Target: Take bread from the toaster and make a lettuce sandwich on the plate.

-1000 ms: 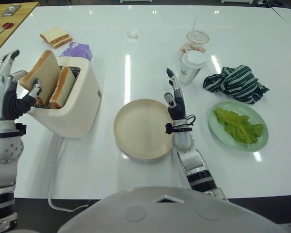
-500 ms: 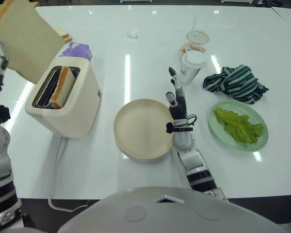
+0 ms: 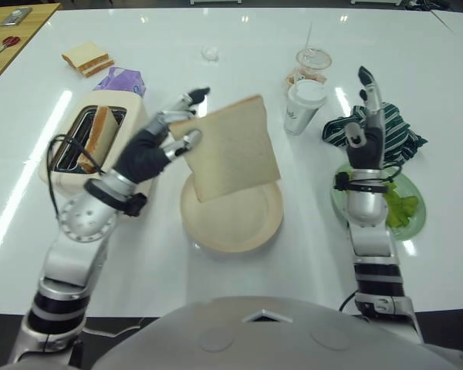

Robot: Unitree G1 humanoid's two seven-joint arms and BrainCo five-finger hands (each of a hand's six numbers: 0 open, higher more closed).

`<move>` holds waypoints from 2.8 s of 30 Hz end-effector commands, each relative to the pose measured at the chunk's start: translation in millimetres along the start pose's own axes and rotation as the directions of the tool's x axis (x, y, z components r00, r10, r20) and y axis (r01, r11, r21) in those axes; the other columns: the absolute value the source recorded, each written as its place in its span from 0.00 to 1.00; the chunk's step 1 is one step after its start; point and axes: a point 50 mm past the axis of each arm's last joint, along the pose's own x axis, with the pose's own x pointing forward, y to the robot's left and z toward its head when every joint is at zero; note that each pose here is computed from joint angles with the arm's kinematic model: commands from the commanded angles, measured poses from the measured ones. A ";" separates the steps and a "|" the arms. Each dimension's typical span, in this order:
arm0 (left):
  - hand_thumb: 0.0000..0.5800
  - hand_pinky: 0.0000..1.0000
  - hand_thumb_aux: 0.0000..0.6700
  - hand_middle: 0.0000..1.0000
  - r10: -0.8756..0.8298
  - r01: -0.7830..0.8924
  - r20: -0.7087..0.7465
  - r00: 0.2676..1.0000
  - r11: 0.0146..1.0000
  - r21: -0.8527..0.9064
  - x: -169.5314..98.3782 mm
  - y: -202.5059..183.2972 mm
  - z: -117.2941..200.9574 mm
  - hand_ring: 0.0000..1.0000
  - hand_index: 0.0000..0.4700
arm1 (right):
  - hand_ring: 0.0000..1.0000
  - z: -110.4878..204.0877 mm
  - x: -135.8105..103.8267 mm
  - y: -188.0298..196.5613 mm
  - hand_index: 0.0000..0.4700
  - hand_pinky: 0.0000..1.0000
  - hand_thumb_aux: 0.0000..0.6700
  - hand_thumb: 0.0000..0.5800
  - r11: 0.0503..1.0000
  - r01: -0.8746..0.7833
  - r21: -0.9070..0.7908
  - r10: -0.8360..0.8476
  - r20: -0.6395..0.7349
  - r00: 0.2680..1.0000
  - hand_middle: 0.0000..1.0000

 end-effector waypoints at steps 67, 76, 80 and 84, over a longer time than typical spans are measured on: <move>0.00 0.00 0.00 0.00 0.313 -0.360 0.179 0.933 0.775 0.520 5.5 1.7 -17.3 0.00 0.00 | 0.00 -130.2 -73.7 -92.9 0.91 0.00 0.91 0.99 0.293 -0.466 -0.835 0.596 -0.222 0.772 0.00; 0.00 0.00 0.00 0.00 0.315 -0.356 0.170 0.934 0.775 0.522 6.0 4.0 -20.1 0.00 0.00 | 0.00 -120.5 -55.9 -94.6 0.39 0.00 0.39 0.63 0.366 -0.418 -0.832 0.569 -0.155 0.808 0.00; 0.00 0.00 0.00 0.00 0.313 -0.348 0.158 0.937 0.779 0.521 6.8 3.9 -23.6 0.00 0.00 | 0.00 -108.5 -41.0 -94.2 0.00 0.00 0.00 0.00 0.394 -0.375 -0.839 0.579 -0.090 0.810 0.00; 0.00 0.00 0.00 0.00 0.313 -0.346 0.154 0.937 0.780 0.522 6.0 4.1 -24.4 0.00 0.00 | 0.00 -90.8 -23.6 -90.5 0.00 0.00 0.00 0.00 0.428 -0.327 -0.843 0.595 -0.009 0.804 0.00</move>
